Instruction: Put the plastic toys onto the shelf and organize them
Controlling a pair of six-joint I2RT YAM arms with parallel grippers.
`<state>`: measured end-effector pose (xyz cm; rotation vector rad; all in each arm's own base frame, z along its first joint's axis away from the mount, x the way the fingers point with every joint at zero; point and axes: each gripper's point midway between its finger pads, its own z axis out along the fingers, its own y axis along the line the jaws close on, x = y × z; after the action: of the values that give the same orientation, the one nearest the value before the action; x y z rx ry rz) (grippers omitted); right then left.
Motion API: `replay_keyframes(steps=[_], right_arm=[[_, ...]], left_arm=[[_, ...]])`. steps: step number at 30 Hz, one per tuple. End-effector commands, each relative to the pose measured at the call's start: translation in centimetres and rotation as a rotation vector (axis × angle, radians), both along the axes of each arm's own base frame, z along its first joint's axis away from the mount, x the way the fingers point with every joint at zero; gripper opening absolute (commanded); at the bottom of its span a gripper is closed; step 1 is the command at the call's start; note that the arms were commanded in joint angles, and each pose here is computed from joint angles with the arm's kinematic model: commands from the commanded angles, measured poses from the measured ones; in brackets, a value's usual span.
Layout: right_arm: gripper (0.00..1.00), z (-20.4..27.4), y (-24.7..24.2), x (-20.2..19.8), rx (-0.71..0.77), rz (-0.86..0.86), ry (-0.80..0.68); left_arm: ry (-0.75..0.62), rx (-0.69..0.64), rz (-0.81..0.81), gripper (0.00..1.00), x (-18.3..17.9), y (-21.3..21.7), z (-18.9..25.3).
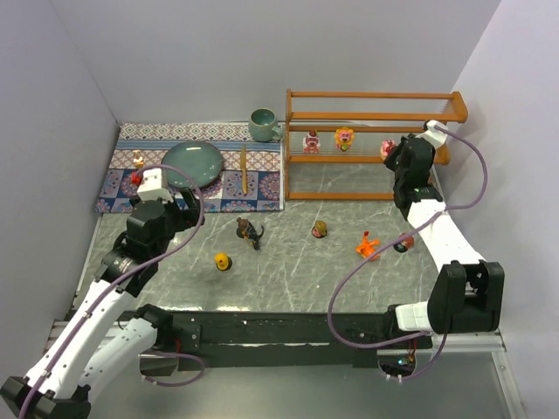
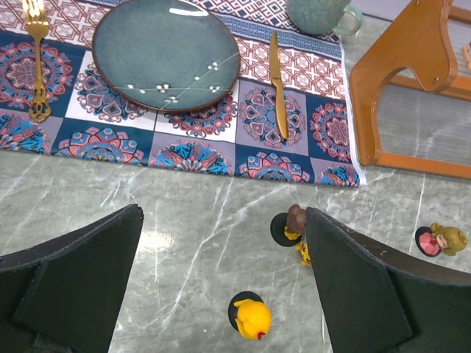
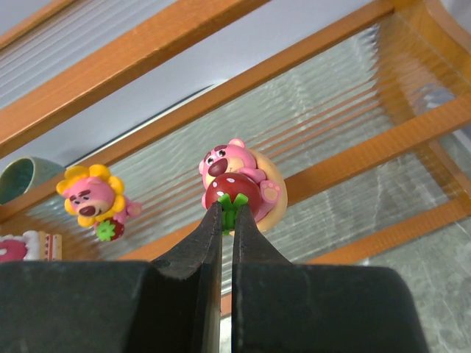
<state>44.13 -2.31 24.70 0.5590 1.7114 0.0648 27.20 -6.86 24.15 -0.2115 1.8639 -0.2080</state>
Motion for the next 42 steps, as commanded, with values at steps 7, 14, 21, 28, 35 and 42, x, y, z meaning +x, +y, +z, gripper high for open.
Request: replay_keyframes(steps=[7,14,21,28,35,42], right_arm=[[0.00,4.1,-0.8,3.1,0.049,0.026,-0.171],[0.00,3.9,-1.0,4.2,0.062,0.044,-0.176],[0.00,3.2,-1.2,4.8,0.071,0.050,-0.165],[0.00,3.2,-1.2,5.1,0.072,0.053,-0.166],[0.00,2.6,-1.1,5.6,0.078,0.058,-0.155],[0.00,2.3,-1.0,5.9,0.086,0.064,-0.150]], left_arm=[[-0.017,-0.015,-0.038,0.97,0.7,-0.9,0.4],[-0.012,-0.017,-0.044,0.97,0.8,-1.0,0.2],[-0.016,-0.021,-0.051,0.97,0.8,-1.1,0.3],[-0.016,-0.023,-0.057,0.97,0.8,-1.2,0.3],[-0.016,-0.022,-0.065,0.97,0.7,-1.3,0.3],[-0.016,-0.024,-0.070,0.97,0.7,-1.4,0.3]])
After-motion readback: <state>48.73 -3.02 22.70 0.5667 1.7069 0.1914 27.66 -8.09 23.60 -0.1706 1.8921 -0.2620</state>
